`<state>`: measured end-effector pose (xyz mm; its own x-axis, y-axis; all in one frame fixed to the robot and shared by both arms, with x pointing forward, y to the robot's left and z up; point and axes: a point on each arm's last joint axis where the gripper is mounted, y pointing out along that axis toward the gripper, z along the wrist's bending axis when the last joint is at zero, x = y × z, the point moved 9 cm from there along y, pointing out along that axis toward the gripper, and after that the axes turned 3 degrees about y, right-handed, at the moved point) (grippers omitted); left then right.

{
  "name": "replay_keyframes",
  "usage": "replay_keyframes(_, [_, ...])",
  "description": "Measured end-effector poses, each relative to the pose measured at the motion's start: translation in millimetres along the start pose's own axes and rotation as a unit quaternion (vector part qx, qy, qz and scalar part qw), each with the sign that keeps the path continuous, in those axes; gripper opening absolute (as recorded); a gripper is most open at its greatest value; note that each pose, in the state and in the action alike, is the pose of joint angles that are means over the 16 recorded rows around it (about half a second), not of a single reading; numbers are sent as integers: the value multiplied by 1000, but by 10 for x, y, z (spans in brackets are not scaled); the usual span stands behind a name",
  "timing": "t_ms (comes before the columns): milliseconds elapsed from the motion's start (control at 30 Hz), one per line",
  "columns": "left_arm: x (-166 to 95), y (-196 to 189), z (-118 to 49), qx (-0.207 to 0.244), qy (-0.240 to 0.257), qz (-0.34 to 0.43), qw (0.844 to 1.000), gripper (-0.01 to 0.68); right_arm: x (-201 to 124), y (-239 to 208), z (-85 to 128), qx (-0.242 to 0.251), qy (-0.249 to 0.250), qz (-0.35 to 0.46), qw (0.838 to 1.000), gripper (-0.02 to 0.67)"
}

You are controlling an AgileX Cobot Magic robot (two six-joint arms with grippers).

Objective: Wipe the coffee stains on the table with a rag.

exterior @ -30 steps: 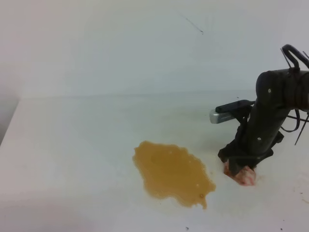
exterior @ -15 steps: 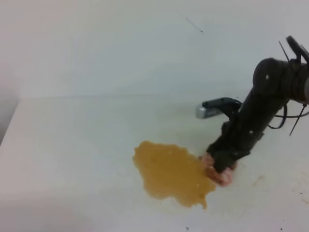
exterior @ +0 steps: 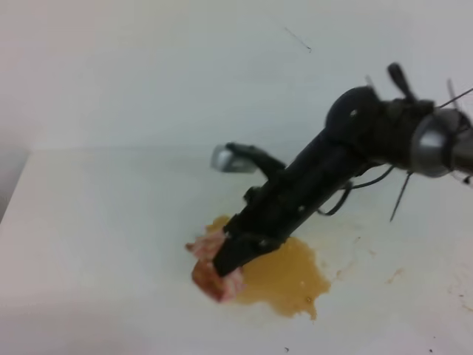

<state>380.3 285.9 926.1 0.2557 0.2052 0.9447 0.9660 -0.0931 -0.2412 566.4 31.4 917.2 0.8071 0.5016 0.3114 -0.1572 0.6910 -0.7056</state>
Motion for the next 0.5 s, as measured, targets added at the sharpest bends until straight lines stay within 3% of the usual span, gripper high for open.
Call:
replay_keyframes(233, [0,0,0,0,0,0,1000,0,-124,391,1,-8,-4,34,999,-2])
replay_keyframes(500, [0,0,0,0,0,0,1000,0,-260,505,-415,-61,28,66,996,-2])
